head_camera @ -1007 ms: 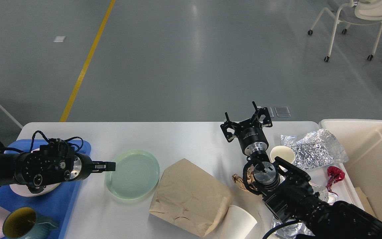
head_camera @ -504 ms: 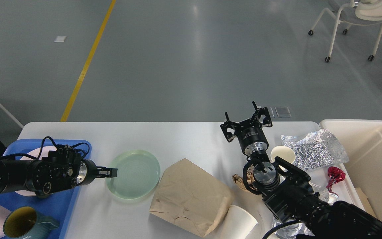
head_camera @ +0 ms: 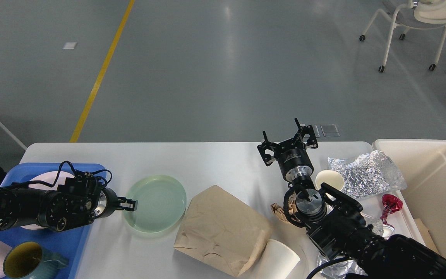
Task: Tidy desktop
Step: 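Grip the edge of the pale green plate with the left gripper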
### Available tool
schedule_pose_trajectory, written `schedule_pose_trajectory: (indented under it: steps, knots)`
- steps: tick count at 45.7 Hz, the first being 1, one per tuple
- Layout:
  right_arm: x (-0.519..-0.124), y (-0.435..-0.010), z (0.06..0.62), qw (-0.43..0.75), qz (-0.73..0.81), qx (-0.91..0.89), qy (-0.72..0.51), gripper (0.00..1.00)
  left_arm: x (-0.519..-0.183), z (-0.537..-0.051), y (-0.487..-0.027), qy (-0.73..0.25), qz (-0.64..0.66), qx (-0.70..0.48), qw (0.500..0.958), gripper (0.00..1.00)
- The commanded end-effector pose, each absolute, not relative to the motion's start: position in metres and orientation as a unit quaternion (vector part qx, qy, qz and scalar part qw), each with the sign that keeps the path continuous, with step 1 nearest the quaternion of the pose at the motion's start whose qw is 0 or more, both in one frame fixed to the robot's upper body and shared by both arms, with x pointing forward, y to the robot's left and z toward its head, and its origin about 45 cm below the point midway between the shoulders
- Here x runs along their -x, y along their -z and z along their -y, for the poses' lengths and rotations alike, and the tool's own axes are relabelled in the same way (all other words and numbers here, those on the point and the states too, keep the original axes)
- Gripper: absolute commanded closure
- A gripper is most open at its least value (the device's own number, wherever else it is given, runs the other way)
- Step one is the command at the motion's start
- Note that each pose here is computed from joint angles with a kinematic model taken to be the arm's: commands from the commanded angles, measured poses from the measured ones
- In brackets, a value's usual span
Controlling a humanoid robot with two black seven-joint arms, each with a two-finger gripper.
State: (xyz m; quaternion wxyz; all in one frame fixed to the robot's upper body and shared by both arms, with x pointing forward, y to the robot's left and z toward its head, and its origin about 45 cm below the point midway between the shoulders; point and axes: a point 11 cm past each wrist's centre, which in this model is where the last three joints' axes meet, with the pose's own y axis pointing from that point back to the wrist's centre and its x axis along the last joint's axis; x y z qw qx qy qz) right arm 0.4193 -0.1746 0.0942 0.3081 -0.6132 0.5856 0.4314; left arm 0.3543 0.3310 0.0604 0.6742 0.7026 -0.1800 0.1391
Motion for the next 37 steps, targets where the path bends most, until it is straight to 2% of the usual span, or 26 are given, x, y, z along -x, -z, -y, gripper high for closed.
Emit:
schedule_pose_trajectory:
  steps: [1,3,9,21,24,32,37]
  knots:
    - [-0.419,-0.094,0.175,0.308,-0.586,0.613,-0.432,0.00,-0.352,-0.331,-0.058,-0.134,0.183,-0.704,0.673,0.52]
    - [-0.419,-0.094,0.175,0.308,-0.586,0.613,-0.432,0.00,-0.352,-0.332,-0.058,-0.134,0.182,-0.705,0.672,0.58]
    - [-0.419,-0.094,0.175,0.308,-0.586,0.613,-0.431,0.00,-0.352,-0.336,-0.057,-0.136,0.181,-0.708,0.669,0.71]
    - [-0.419,-0.094,0.175,0.308,-0.586,0.613,-0.432,0.00,-0.351,-0.338,-0.056,-0.131,0.186,-0.712,0.665,0.89]
    - [-0.419,-0.094,0.175,0.308,-0.586,0.613,-0.432,0.00,-0.351,-0.338,-0.056,-0.131,0.187,-0.712,0.664,0.98]
    - [-0.419,-0.094,0.175,0.308,-0.586,0.613,-0.432,0.00,-0.355,-0.335,-0.059,-0.133,0.188,-0.708,0.668,1.00]
    - [-0.419,-0.094,0.175,0.308,-0.586,0.613,-0.432,0.00,-0.357,-0.326,-0.063,-0.136,0.177,-0.693,0.686,1.00]
